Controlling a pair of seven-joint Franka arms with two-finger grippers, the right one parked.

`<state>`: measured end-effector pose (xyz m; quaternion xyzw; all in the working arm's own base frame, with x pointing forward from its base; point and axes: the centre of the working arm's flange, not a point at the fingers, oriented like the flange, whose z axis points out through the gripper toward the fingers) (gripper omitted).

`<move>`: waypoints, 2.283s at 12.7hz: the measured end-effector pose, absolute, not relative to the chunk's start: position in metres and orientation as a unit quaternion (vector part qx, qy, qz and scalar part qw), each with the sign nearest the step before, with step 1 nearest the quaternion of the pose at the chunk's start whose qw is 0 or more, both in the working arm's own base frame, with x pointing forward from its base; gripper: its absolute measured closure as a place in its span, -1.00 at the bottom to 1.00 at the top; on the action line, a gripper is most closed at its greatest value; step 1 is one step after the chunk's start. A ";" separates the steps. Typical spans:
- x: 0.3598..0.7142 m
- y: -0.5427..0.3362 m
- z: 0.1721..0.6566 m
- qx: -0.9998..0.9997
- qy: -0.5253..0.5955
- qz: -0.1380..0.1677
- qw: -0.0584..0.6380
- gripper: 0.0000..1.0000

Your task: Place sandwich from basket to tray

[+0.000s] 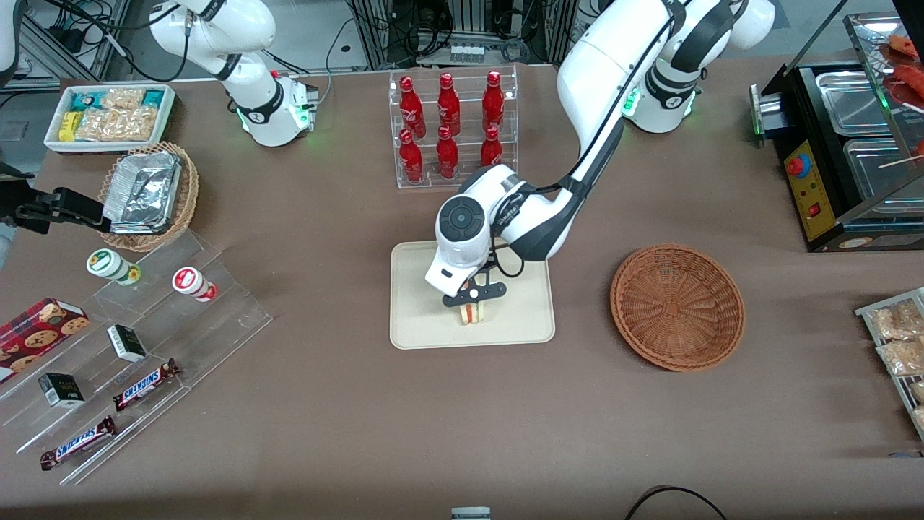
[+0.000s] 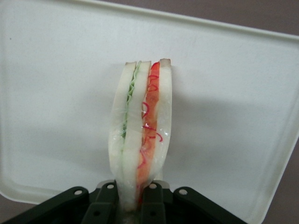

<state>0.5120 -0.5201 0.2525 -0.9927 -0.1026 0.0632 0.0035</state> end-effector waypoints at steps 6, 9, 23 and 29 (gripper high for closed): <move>0.506 -0.523 0.240 -0.991 -0.108 0.072 0.013 0.68; 0.505 -0.523 0.238 -0.991 -0.112 0.073 0.014 0.17; 0.547 -0.413 0.474 -0.997 -0.045 0.058 0.010 -1.00; 0.592 -0.276 0.493 -0.992 -0.075 0.094 0.026 -1.00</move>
